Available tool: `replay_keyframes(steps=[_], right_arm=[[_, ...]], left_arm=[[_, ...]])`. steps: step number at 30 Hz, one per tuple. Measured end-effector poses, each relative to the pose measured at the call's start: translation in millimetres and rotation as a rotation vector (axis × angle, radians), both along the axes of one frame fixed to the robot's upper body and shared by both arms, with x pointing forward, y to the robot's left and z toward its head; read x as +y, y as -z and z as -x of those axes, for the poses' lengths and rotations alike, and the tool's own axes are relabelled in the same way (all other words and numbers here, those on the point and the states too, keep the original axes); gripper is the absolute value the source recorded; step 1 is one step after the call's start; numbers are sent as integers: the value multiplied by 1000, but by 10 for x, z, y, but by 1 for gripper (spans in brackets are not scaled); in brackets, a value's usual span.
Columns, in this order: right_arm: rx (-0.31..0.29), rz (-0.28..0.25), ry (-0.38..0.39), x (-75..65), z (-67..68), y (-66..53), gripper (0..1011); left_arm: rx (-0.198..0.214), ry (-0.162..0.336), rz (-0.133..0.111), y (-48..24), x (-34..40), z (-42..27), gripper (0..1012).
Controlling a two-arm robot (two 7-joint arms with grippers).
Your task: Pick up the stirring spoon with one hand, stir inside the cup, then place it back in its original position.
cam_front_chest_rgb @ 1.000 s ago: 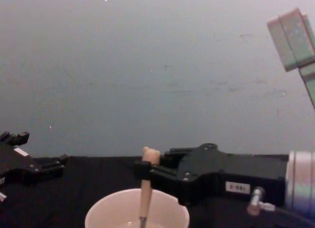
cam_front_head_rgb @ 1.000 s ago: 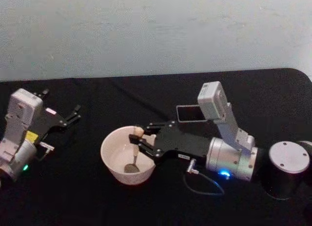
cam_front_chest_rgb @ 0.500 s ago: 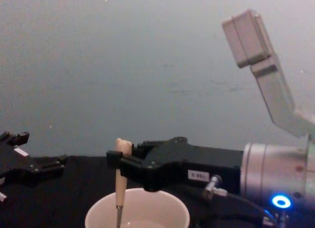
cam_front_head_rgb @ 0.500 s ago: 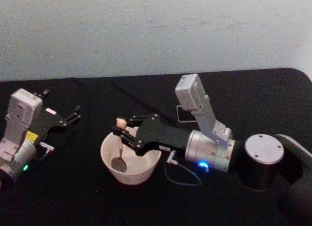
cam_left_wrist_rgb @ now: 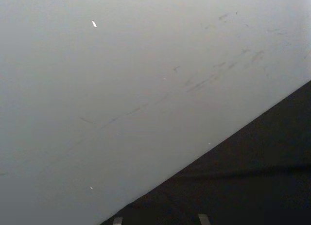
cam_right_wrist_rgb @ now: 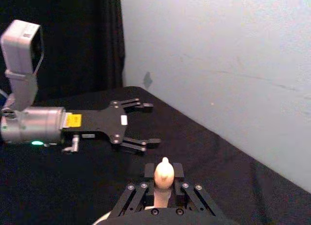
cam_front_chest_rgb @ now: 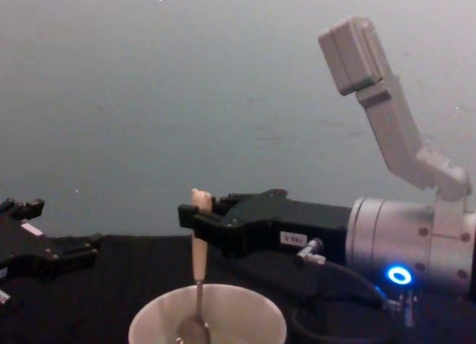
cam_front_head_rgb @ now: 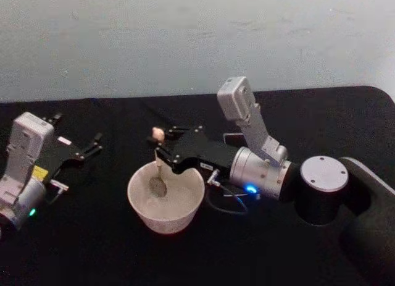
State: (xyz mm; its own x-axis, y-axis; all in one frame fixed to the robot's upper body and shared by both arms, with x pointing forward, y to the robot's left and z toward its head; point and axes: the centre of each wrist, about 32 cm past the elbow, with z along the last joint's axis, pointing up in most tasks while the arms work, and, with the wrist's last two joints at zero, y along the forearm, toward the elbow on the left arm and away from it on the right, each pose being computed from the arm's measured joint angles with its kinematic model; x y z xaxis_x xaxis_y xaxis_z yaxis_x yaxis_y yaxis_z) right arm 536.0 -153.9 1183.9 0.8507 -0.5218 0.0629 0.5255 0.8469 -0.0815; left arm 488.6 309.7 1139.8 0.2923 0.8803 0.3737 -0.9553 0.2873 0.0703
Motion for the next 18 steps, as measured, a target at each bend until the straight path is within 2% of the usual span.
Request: replay_keyframes(steps=[7, 11, 18], right_arm=[[-15, 20, 22, -167, 16, -11, 221], [-22, 33, 17, -306, 92, -15, 221], [-18, 37, -17, -462, 228, -26, 221]], left_arm=[[0, 0, 0, 0, 0, 0, 1001], [0, 0, 0, 0, 0, 0, 1001], [0, 0, 0, 0, 0, 0, 1001]])
